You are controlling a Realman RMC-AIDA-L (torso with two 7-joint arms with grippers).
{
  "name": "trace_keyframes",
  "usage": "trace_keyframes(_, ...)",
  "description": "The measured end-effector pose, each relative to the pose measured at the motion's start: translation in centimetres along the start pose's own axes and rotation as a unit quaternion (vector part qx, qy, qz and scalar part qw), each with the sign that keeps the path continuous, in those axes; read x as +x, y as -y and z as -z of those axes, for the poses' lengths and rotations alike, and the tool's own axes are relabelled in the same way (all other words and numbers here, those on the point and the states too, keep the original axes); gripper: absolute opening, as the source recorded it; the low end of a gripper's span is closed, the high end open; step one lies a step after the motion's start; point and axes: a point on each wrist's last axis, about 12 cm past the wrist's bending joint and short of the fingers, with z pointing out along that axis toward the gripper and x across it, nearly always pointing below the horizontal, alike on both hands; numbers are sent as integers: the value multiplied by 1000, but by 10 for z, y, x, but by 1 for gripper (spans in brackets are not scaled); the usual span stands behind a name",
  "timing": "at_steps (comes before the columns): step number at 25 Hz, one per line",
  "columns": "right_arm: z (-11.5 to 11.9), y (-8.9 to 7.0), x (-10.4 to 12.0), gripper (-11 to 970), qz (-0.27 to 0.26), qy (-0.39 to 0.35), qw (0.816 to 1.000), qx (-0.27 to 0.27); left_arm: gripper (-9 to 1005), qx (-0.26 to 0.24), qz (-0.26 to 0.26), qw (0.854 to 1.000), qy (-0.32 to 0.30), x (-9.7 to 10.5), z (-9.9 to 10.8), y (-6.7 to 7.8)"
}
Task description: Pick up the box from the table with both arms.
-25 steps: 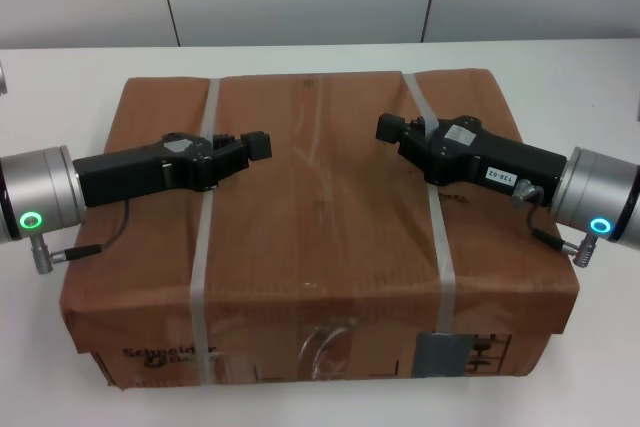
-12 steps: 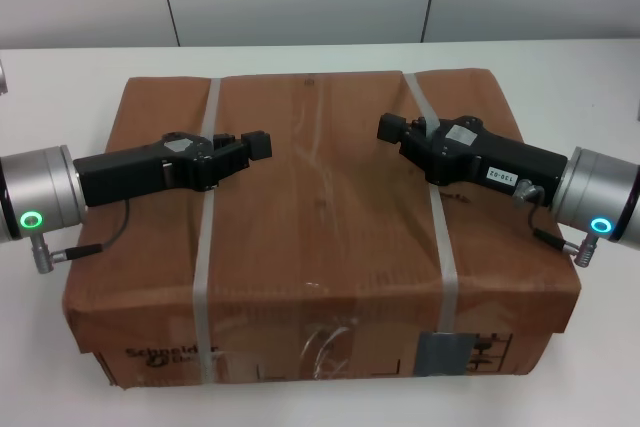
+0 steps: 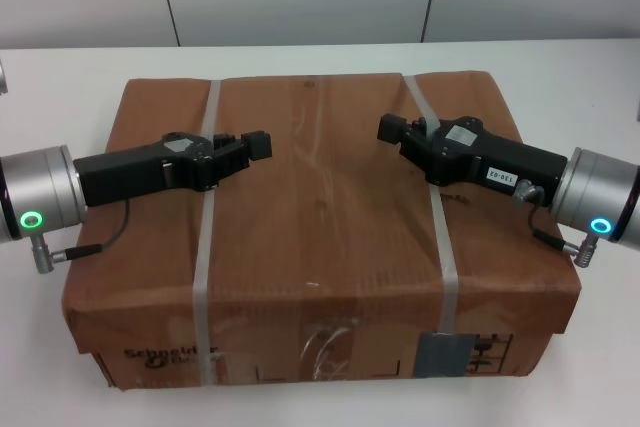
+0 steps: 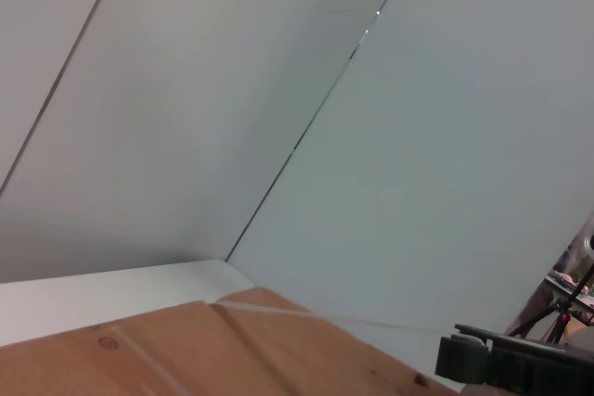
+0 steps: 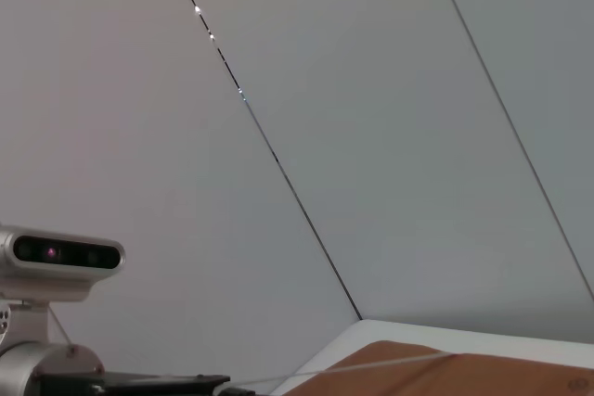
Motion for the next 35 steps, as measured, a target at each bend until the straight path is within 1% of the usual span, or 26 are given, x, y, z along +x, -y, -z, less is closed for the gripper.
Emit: trace_keyframes(35, 2, 1, 4, 11, 1, -3, 1000, 9, 85, -2, 1, 1000, 0, 4, 1, 1)
